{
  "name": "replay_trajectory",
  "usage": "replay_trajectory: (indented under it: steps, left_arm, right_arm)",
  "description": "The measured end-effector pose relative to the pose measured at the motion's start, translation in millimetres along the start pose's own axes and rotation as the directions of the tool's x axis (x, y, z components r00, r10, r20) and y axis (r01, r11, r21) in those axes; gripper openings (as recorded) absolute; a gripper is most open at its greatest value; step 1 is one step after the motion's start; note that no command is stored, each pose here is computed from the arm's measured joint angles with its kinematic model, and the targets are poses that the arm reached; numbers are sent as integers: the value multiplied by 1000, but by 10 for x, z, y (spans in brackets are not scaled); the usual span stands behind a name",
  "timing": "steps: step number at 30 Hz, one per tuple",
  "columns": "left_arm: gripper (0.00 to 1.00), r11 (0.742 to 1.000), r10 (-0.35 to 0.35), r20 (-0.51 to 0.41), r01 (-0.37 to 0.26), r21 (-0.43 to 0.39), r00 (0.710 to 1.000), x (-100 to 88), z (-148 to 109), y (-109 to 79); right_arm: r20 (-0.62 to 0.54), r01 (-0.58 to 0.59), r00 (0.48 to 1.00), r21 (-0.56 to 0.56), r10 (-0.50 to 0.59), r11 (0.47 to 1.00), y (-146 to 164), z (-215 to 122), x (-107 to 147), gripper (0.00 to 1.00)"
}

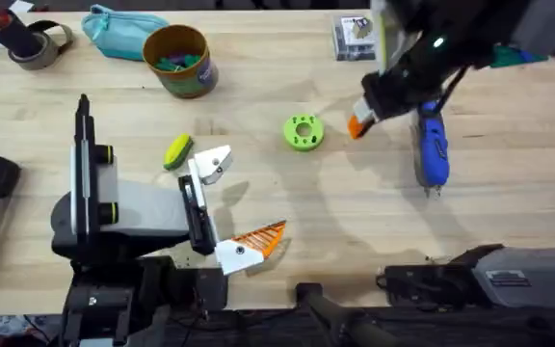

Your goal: Pick up the gripper from the table and insert it into the empty holder that is missing its gripper. Then pick up a screw, insert it into the mounting hole, and use the screwdriver to tighten it. Finally, clean up the table by picking up the vegetable and placing it into the bucket.

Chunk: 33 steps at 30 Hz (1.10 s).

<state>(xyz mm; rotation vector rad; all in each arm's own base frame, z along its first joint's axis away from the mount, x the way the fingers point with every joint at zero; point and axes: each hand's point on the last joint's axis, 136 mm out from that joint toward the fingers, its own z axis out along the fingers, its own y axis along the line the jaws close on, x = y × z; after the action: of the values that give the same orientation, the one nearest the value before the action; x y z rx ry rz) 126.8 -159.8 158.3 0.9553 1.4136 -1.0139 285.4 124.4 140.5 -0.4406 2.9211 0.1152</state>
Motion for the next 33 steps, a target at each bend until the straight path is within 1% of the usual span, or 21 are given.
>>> replay_trajectory:
  steps: [5,8,11,17,20,24,28,31,33]
  left_arm:
    - [989,1000,0,0,0,0,1000,0,0,0]
    - [989,1000,0,0,0,0,1000,0,0,0]
    - [989,1000,0,0,0,0,1000,0,0,0]
    - [989,1000,0,0,0,0,1000,0,0,0]
    - [989,1000,0,0,0,0,1000,0,0,0]
    - [989,1000,0,0,0,0,1000,0,0,0]
    - [989,1000,0,0,0,0,1000,0,0,0]
    - [989,1000,0,0,0,0,1000,0,0,0]
    - [989,1000,0,0,0,0,1000,0,0,0]
  right_arm:
    - [117,5,993,-21,-3,1000,44,-413,-161,11]
    - [175,11,985,-43,-3,999,85,-590,-214,11]
    - [195,13,981,-53,-3,999,100,-662,-212,11]
    - [215,4,977,-66,11,998,120,-688,-249,11]
    - [275,-10,961,-96,36,995,162,-786,-345,11]
    - [345,6,937,-161,51,987,256,-979,-389,10]
    - [448,62,892,-259,63,964,409,-1239,-513,10]
    - [516,133,854,-354,75,926,557,-1385,-579,10]
    - [544,189,835,-428,85,884,660,-1416,-583,10]
